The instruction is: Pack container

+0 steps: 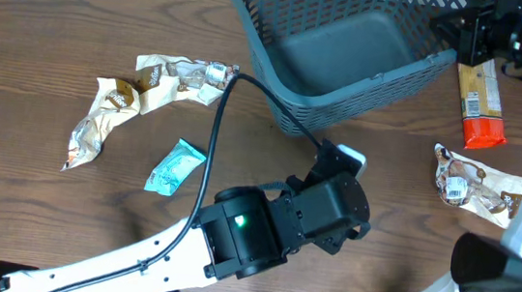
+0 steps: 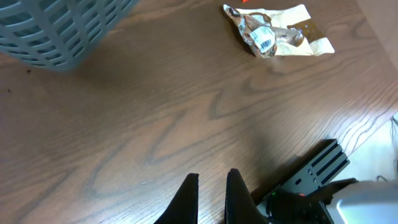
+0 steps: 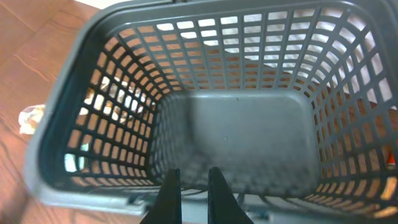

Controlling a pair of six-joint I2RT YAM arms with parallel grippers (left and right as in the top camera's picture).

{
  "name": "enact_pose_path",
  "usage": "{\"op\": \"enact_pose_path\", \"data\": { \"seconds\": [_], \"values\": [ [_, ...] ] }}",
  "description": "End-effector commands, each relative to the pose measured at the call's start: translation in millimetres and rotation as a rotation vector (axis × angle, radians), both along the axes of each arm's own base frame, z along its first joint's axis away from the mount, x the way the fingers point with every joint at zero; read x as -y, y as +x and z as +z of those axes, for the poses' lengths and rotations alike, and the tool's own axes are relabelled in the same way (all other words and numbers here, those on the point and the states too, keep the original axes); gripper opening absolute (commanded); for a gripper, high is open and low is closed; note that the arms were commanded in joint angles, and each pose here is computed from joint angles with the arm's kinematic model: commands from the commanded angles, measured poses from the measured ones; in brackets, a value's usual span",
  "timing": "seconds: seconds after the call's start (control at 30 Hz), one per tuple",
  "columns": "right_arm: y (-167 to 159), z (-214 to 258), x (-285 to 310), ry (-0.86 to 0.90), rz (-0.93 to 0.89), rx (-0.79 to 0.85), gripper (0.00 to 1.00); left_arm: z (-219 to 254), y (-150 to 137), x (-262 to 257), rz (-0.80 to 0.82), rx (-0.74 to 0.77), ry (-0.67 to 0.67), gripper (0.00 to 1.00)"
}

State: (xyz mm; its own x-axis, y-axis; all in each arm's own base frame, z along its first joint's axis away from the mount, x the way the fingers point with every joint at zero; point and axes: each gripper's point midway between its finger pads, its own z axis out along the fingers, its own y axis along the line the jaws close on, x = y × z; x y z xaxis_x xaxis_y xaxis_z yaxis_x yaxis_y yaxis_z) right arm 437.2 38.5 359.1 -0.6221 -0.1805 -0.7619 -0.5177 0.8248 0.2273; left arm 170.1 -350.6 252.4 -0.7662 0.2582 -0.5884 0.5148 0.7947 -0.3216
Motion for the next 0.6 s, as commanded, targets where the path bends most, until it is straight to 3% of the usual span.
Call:
{"op": "enact_pose_path", "data": {
  "seconds": [0.0, 0.37, 0.57],
  "values": [
    [12, -11, 2, 0.0, 0.017, -0.001, 0.01, 3, -1, 2, -0.009, 0.028, 0.015, 0.06],
    [39, -34, 68, -0.207, -0.322, -0.054, 0.01, -11, 2, -9, 0.037, 0.031, 0.091, 0.06],
    [40, -42, 80, -0.209, -0.355, -0.079, 0.02, -16, 5, -7, 0.044, 0.034, 0.108, 0.06]
  ]
}}
